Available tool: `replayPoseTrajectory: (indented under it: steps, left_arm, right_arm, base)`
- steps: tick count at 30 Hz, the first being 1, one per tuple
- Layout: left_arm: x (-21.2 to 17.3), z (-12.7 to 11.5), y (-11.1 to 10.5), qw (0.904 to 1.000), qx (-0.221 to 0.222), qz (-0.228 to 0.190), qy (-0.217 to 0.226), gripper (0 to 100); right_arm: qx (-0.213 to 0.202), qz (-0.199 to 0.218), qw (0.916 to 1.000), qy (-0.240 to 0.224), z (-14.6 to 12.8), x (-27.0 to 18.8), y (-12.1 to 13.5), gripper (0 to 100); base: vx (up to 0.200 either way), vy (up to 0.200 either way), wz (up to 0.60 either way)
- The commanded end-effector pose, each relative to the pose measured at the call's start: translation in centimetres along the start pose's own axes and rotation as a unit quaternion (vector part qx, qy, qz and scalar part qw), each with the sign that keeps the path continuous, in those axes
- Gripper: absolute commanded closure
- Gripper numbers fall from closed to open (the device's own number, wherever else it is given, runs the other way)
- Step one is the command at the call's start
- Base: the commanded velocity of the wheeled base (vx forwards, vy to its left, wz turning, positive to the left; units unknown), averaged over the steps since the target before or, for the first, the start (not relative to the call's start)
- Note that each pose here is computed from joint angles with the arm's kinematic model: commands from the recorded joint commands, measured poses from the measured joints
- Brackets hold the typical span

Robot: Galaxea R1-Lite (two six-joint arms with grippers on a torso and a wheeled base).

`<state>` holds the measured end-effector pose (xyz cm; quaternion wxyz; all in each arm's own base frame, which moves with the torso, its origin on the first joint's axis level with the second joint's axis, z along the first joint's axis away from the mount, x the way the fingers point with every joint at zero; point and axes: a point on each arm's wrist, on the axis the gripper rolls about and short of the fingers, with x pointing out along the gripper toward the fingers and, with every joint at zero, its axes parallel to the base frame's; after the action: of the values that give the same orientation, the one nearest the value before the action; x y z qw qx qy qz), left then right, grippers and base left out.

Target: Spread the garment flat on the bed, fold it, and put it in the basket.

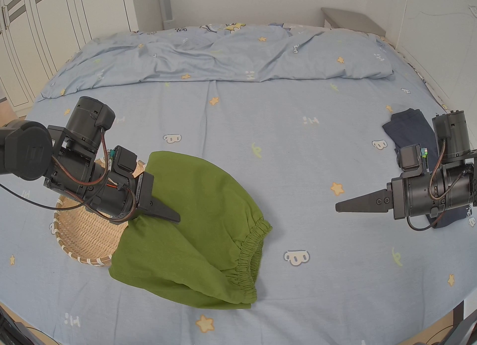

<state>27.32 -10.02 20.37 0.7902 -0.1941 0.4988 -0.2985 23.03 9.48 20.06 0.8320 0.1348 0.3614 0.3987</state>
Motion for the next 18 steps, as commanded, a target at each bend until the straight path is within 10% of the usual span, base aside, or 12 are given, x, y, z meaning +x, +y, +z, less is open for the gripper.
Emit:
replayPoseTrajectory:
  steps: [1,18]
  left_arm:
    - [-0.5,-0.5,-1.3,0.9995,0.028,-0.012,-0.004,100]
    - [-5.0,-1.1,-4.4,0.977,0.196,-0.02,-0.081,100]
  right_arm:
    - [-0.001,0.003,1.0,0.003,-0.2,0.1,0.2,0]
    - [-0.008,0.008,0.9999,-0.001,-0.2,-0.4,0.9,0]
  base:
    - [0.0,0.0,0.0]
    - [0.0,0.0,0.0]
